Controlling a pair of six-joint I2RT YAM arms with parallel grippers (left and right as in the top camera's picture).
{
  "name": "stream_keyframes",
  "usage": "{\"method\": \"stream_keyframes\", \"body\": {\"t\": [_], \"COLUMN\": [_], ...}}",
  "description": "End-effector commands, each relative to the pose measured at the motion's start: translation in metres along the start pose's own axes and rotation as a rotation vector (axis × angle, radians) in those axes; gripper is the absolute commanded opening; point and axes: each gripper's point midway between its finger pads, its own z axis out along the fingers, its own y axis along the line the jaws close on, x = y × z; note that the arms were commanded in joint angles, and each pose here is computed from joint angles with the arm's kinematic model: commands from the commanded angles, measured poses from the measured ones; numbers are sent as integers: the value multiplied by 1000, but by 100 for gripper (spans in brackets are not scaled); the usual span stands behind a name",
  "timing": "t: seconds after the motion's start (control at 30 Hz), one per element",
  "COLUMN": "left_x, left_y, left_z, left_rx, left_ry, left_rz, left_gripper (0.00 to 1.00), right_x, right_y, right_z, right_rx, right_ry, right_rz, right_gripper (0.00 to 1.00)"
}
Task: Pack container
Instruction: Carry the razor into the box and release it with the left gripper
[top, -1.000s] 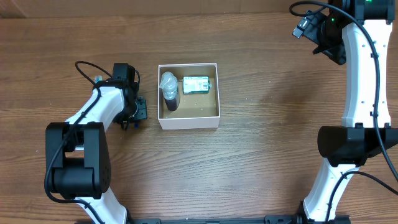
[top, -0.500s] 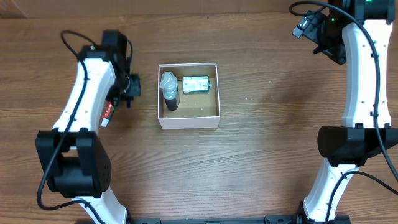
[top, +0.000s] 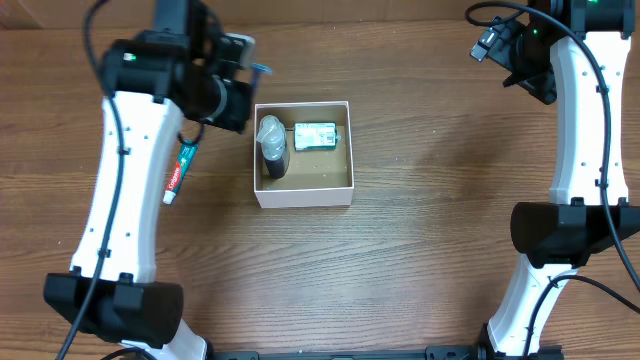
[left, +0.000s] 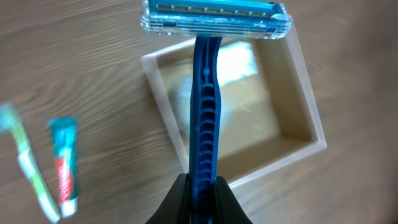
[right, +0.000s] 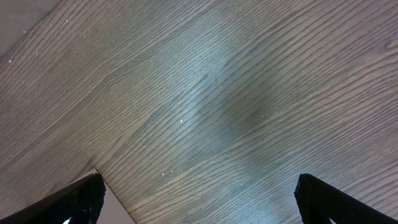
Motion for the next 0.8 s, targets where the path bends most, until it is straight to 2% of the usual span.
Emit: {"method": "stream_keyframes", "body": {"t": [0.0, 0.17, 0.23, 0.37, 0.6, 0.67, 0.77], "left_x": [5, 31, 43, 67, 83, 83, 80], "left_y": [-62, -95, -98, -87, -63, -62, -61], "left_z": [-4, 26, 41, 75, 116, 117, 118], "left_rx": [123, 185, 196, 198, 110, 105, 95], "left_ry": [-4, 83, 120, 192, 219, 216, 208], "left_rz": [341, 528, 556, 584, 616, 609, 611], "left_gripper": [4, 5, 5, 5, 7, 9, 24], "right_x": [-3, -3, -3, -3, -3, -3, -3], "right_y": [1, 1, 1, 1, 1, 1, 1], "right_z": [-8, -8, -8, -8, -8, -8, -8], "right_rx": [-15, -15, -15, -15, -15, -15, -15], "right_ry": [-22, -22, -22, -22, -22, -22, -22], "right_rz": [4, 4, 4, 4, 4, 4, 4], "right_gripper": [100, 100, 100, 100, 100, 100, 100]}}
